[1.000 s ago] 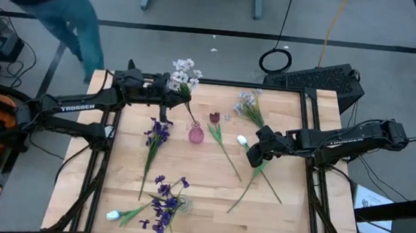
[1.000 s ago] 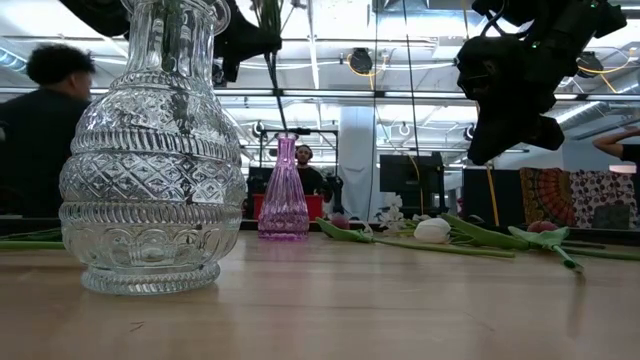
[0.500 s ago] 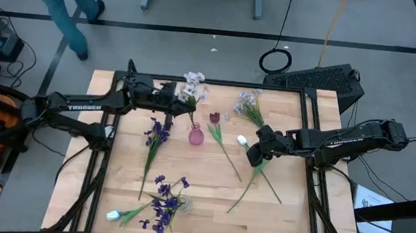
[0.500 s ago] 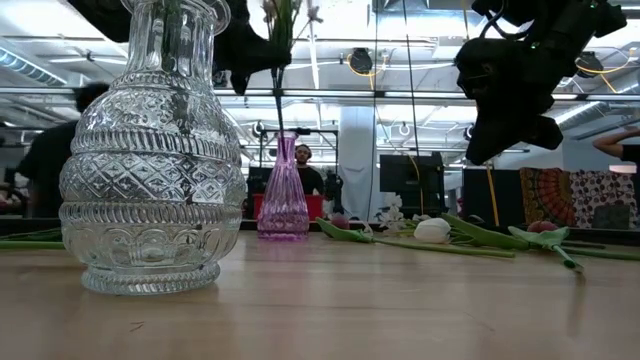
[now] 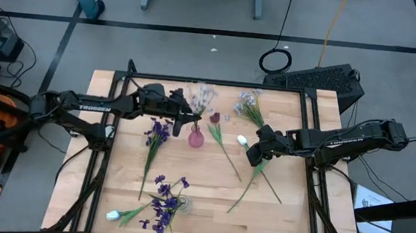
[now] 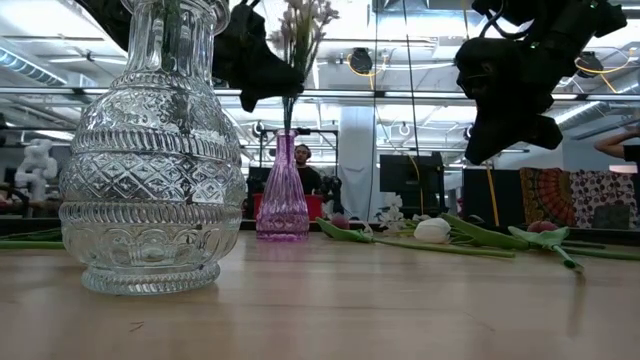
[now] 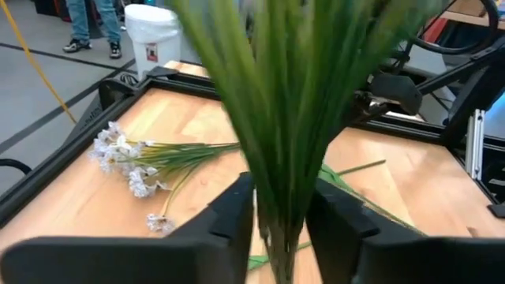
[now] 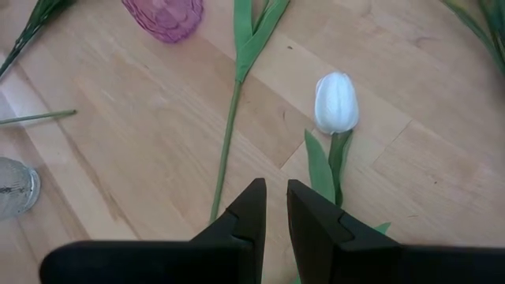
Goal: Sort flowers into vase by color
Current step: Put the left white flowers into the pink vase, then put the white flowers into the pink vase
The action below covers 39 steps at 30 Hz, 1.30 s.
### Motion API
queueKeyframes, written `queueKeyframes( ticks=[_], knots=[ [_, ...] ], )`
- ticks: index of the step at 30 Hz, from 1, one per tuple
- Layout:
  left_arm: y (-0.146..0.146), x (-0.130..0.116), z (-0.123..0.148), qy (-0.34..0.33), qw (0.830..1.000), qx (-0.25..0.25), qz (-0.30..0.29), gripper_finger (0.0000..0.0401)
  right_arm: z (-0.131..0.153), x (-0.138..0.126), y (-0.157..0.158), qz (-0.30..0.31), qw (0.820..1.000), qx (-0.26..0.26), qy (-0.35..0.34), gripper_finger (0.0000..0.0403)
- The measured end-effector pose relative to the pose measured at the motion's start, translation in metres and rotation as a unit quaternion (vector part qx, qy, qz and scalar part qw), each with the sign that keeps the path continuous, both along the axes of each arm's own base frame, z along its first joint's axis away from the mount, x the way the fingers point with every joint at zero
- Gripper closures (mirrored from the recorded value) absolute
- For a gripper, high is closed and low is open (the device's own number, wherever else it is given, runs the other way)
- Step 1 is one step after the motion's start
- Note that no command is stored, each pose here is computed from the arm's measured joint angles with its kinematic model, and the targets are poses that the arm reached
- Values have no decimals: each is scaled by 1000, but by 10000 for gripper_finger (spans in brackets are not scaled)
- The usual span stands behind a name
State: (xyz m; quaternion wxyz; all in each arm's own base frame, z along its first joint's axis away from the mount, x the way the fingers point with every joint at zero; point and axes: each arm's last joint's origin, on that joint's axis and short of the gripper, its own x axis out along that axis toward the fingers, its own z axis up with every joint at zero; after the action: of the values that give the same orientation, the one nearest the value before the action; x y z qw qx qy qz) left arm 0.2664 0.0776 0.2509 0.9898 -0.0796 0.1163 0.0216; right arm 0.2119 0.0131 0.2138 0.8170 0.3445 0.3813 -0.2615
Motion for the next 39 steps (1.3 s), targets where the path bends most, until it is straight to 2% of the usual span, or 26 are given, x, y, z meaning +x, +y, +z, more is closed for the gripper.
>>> queueKeyframes(
  ticks=[6,12,21,29,31,34,36,39],
  knots=[
    [-1,-2,2,-3,1000,1,0,236,0,0,0,0,1000,0,0,358],
    [0,-12,7,16,1000,18,5,233,0,0,-1,-6,1000,-8,-3,358],
    [-3,-46,24,53,998,28,35,233,4,5,0,-15,999,0,-34,358],
    [-11,-75,33,76,996,19,41,233,15,16,-15,-10,992,-79,-98,358],
    [-13,-82,32,100,993,15,52,233,18,19,-22,-13,989,-92,-113,358],
    [-15,-94,26,151,984,0,98,233,22,20,-35,-23,987,-112,-115,358],
    [-15,-100,21,187,974,-5,131,233,27,19,-45,-35,986,-120,-108,358],
    [-15,-107,17,219,964,-20,150,236,32,16,-63,-63,988,-121,-78,359]
  ],
)
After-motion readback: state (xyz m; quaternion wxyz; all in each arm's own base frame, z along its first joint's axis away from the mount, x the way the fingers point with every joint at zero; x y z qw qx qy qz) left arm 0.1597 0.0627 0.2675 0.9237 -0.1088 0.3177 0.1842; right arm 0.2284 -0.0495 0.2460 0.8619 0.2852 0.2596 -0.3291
